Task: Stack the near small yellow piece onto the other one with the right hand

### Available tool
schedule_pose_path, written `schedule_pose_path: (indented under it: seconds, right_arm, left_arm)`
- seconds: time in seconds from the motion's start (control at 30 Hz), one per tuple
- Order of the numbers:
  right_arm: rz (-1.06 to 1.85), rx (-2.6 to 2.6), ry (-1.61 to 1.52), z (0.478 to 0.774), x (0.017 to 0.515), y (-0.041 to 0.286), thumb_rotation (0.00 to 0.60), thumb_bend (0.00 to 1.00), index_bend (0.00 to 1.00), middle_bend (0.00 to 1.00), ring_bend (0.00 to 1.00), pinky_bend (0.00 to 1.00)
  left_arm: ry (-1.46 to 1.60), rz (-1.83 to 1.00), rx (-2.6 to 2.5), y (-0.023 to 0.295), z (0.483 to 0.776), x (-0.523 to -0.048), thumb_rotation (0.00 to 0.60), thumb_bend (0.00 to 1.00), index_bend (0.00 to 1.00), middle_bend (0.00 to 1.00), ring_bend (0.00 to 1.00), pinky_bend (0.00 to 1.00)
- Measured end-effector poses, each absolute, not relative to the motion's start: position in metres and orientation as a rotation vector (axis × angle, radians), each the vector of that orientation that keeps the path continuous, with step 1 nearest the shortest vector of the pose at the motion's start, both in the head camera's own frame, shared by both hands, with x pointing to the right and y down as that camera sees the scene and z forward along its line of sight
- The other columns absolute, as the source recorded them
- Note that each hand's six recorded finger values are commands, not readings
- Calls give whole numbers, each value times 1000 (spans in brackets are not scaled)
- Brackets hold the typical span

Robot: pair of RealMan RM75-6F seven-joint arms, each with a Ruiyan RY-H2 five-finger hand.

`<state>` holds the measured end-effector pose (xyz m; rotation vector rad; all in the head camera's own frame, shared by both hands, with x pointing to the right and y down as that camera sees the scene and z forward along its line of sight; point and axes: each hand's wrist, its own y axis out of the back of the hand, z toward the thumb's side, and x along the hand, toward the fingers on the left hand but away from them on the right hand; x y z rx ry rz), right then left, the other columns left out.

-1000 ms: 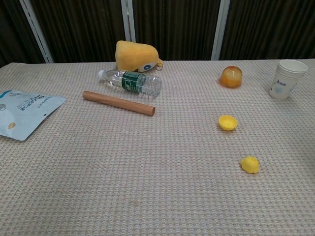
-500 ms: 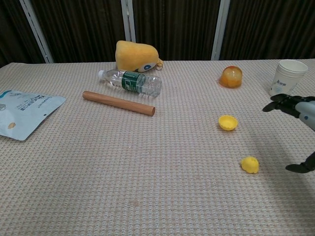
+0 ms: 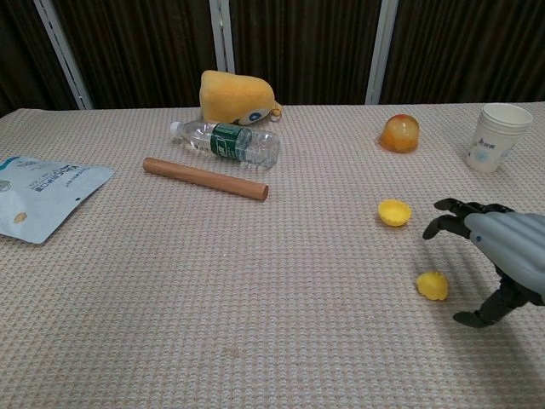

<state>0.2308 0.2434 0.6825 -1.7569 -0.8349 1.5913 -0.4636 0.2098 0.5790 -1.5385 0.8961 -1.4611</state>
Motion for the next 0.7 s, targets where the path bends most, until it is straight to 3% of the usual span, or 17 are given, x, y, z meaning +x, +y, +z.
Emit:
schedule_pose_path:
  seconds: [0.33,0.7]
  right_arm:
    - [1572,-1753,-783,692,217,240,600,148,367,0,0,0]
    - [1585,-1754,-744,703,217,237,600,171,385,0,0,0]
  left_arm:
    - [895,-1460,-1540,210,579,-464,600,0,0,0,0,148]
    - [890,-1457,-1544,211,578,-463,600,0,0,0,0,148]
